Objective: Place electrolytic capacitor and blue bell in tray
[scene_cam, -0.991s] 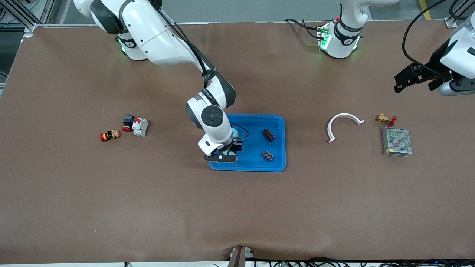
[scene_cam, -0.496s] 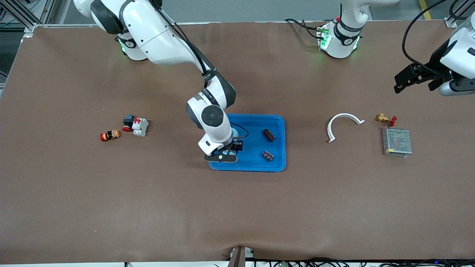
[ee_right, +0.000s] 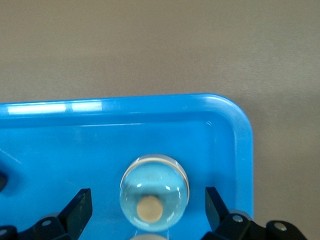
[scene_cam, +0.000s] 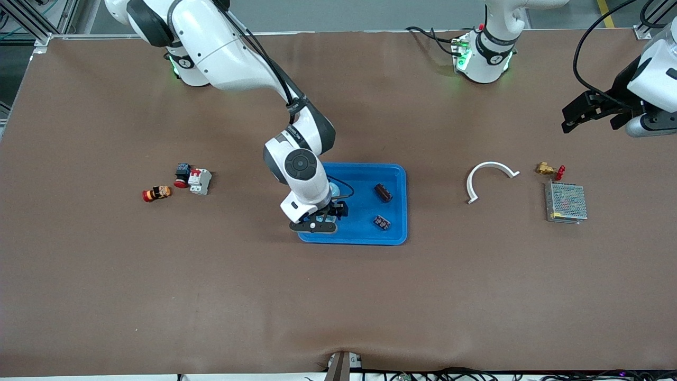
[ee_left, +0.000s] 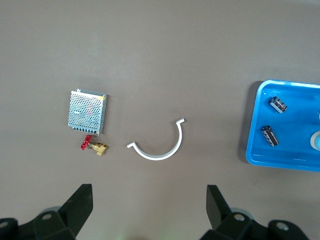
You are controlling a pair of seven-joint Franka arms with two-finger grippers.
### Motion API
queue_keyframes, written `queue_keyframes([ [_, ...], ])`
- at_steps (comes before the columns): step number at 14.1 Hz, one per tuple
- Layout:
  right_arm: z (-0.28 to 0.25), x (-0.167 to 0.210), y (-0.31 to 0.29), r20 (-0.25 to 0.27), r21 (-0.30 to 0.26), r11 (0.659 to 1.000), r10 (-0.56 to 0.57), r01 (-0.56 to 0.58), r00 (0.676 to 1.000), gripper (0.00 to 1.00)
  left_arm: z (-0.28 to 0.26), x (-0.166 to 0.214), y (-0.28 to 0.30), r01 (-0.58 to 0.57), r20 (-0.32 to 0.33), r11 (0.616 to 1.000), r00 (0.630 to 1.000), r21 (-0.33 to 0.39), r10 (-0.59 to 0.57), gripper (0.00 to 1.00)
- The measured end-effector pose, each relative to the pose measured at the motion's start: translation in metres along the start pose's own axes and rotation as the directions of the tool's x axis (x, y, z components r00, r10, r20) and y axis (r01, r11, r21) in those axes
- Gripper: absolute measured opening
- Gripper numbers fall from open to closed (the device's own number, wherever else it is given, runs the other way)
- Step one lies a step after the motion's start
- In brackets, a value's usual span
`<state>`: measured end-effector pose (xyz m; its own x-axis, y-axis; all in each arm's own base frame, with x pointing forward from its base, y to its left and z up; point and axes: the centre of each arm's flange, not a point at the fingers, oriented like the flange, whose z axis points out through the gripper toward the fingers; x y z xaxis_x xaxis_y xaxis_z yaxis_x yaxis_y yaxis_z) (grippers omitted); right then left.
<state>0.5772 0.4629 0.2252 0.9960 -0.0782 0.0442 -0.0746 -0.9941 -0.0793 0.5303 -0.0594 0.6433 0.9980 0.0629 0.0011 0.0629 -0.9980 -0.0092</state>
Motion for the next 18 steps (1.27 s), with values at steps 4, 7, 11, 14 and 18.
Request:
queue_keyframes([
  [4, -0.079, -0.003, 0.001, 0.058, -0.043, 0.999, -0.005, 0.007, 0.998, 1.0, 0.001, 0.0, 0.0, 0.0, 0.001, 1.0, 1.0, 0.0, 0.0, 1.0],
  [7, -0.166, -0.011, 0.016, 0.105, -0.074, 0.997, -0.015, 0.023, 0.994, 1.0, 0.001, 0.0, 0.0, 0.0, 0.001, 1.0, 1.0, 0.0, 0.0, 1.0],
  [11, -0.264, -0.028, 0.061, 0.1, -0.055, 0.997, -0.044, 0.05, 0.994, 1.0, 0.001, 0.0, 0.0, 0.0, 0.001, 1.0, 1.0, 0.0, 0.0, 1.0],
  [14, -0.305, -0.055, 0.093, 0.115, -0.055, 0.996, -0.062, 0.069, 0.991, 1.0, 0.001, 0.0, 0.0, 0.001, 0.001, 1.0, 1.0, 0.0, -0.001, 1.0],
  [18, -0.346, -0.064, 0.151, 0.143, -0.054, 0.991, -0.111, 0.12, 0.983, 1.0, 0.001, 0.001, -0.001, 0.002, 0.0, 1.0, 1.0, 0.0, -0.002, 1.0],
])
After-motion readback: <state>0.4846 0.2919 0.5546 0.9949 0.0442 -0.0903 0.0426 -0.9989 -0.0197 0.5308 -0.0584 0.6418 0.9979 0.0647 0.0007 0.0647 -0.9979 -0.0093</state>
